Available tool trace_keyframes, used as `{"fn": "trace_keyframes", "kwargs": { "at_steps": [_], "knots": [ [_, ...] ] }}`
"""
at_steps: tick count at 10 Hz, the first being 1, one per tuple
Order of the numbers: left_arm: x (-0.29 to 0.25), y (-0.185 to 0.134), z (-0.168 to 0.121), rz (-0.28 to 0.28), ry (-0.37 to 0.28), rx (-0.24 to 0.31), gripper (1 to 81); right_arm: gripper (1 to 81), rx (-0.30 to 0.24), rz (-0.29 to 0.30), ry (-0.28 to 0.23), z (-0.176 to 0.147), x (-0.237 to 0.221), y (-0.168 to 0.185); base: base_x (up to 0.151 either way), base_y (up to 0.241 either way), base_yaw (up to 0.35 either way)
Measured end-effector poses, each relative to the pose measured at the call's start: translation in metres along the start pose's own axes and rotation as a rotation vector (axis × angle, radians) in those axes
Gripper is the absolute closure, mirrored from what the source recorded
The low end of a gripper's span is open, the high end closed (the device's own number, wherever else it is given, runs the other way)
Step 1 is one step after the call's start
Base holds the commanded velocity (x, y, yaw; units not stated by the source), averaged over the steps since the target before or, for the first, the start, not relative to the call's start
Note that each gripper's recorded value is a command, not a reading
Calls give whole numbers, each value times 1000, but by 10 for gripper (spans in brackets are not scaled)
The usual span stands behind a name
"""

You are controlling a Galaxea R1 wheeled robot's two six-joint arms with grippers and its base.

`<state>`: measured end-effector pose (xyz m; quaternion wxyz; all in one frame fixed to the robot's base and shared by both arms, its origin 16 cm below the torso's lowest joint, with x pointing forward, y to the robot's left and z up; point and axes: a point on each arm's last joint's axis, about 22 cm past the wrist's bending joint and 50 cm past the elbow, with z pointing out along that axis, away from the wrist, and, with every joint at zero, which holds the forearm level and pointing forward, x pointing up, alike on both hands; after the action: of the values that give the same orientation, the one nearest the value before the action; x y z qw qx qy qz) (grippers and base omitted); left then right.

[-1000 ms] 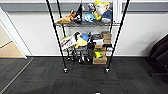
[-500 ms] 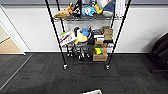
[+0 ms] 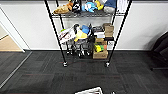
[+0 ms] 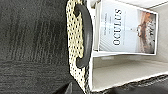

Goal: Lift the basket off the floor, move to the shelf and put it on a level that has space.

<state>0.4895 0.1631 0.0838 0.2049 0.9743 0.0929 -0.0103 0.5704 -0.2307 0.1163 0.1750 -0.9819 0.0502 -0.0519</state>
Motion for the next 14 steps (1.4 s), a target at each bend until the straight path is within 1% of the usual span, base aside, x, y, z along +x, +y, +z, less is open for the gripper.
{"fn": "trace_keyframes", "kwargs": {
  "at_steps": [1,2,4,6,9,13,14],
  "knots": [
    [-4,-3,6,-7,-15,3,10,10,3,6,-23,10,-10,-1,0,0,0],
    [-2,-3,8,-7,-16,3,10,10,5,8,-32,13,-14,-2,0,0,0],
    [12,3,13,3,2,-6,10,10,2,4,-13,17,-1,2,0,0,0],
    [32,2,22,17,35,-12,10,10,8,-6,11,28,8,2,0,0,0],
    [47,-3,39,32,69,-18,10,10,23,-21,46,47,19,-2,0,0,0],
    [65,-18,59,48,118,-15,10,10,43,-44,131,69,45,-10,0,0,0],
    [67,-23,61,47,124,-7,10,10,42,-45,142,73,47,-10,0,0,0]
  ]
}}
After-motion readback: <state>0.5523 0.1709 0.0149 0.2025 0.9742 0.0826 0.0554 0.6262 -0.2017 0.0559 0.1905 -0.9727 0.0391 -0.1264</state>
